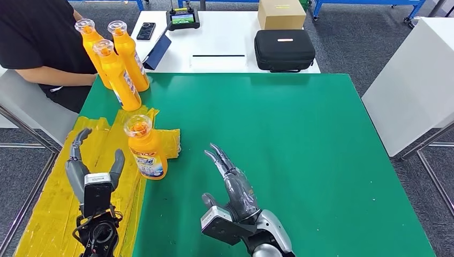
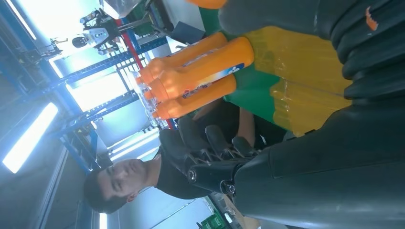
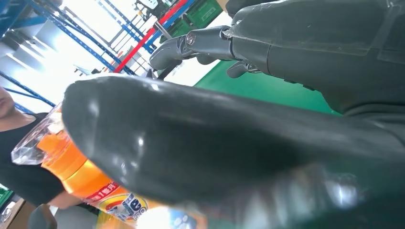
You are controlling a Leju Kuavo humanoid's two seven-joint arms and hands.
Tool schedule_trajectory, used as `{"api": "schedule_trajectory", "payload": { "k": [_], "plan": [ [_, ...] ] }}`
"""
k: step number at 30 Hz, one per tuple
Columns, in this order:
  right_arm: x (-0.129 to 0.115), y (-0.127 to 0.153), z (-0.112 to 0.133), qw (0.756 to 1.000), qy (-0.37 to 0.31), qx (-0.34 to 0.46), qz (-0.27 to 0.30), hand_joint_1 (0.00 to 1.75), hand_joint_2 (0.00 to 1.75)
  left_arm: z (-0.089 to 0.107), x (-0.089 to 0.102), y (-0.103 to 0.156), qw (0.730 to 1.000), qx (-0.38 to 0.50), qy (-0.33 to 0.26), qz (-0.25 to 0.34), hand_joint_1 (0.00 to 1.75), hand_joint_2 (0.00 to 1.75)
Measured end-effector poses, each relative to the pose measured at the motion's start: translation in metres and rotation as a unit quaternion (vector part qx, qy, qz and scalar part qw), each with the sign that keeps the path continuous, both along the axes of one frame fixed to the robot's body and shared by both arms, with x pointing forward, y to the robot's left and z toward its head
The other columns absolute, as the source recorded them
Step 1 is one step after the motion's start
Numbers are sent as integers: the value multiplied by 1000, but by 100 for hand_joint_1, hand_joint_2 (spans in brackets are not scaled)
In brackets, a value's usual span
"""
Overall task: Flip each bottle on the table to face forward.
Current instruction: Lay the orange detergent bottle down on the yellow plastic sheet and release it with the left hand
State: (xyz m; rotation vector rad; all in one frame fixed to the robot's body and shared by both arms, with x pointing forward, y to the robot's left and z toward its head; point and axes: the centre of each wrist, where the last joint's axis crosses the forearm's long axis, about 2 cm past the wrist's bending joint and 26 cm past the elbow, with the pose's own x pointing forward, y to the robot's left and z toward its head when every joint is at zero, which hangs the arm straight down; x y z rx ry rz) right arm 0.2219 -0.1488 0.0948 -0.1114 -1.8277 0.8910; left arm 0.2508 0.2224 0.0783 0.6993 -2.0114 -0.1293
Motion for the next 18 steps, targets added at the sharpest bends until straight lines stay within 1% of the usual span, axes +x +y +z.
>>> {"api": "schedule_trajectory", "payload": {
  "k": [1,2,7,12,18],
  "plan": [
    [0,0,0,1000,0,0,0,0,0,-1,0,0,1000,1,2,-1,0,44],
    [0,-1,0,1000,-1,-1,0,0,0,-1,0,0,1000,3,4,-2,0,0],
    [0,-2,-1,1000,0,-2,0,0,0,-3,1,1,1000,21,17,5,0,0],
    [-2,-5,-4,1000,5,-3,-2,0,0,-4,-3,3,999,37,12,21,0,0],
    [-5,-9,-7,1000,11,-5,-4,0,0,-5,-6,5,999,44,10,25,0,0]
  ]
}}
